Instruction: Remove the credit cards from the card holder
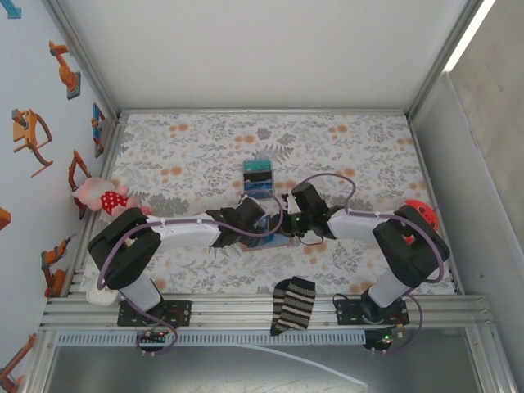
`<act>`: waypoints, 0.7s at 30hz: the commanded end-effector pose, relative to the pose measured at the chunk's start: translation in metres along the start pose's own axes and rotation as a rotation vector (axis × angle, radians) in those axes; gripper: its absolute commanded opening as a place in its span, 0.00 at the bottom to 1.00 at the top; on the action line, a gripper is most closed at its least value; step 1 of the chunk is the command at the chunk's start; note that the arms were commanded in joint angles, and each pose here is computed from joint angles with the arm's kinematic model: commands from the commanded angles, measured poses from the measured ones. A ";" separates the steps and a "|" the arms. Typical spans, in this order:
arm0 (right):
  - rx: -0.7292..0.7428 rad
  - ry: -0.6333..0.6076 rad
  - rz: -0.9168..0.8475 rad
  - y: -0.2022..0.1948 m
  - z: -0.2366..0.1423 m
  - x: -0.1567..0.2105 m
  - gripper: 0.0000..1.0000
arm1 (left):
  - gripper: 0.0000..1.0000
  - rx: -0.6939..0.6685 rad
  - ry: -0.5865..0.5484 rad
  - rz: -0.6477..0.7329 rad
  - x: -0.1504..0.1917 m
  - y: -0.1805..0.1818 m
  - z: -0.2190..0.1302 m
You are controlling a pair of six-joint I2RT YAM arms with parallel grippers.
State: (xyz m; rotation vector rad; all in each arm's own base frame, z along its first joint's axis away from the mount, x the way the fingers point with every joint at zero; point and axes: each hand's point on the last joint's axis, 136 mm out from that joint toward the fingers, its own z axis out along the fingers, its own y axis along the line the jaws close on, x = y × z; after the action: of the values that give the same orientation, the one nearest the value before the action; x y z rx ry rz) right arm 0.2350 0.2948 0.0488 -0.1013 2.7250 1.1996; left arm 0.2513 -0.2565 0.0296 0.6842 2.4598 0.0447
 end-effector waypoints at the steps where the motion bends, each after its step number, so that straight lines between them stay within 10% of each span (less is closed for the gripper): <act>1: 0.042 0.001 -0.033 -0.002 0.002 -0.001 0.08 | 0.97 -0.009 0.058 0.025 0.016 0.000 0.003; 21: 0.167 -0.124 -0.363 0.040 -0.081 -0.014 0.00 | 0.97 0.009 -0.211 0.004 -0.054 0.029 -0.086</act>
State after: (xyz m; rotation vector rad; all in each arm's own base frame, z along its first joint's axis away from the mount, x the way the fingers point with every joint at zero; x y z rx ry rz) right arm 0.2380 0.2680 0.1225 -0.3444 2.5670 0.9372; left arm 0.2519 -0.2478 0.1041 0.6491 2.3277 -0.0236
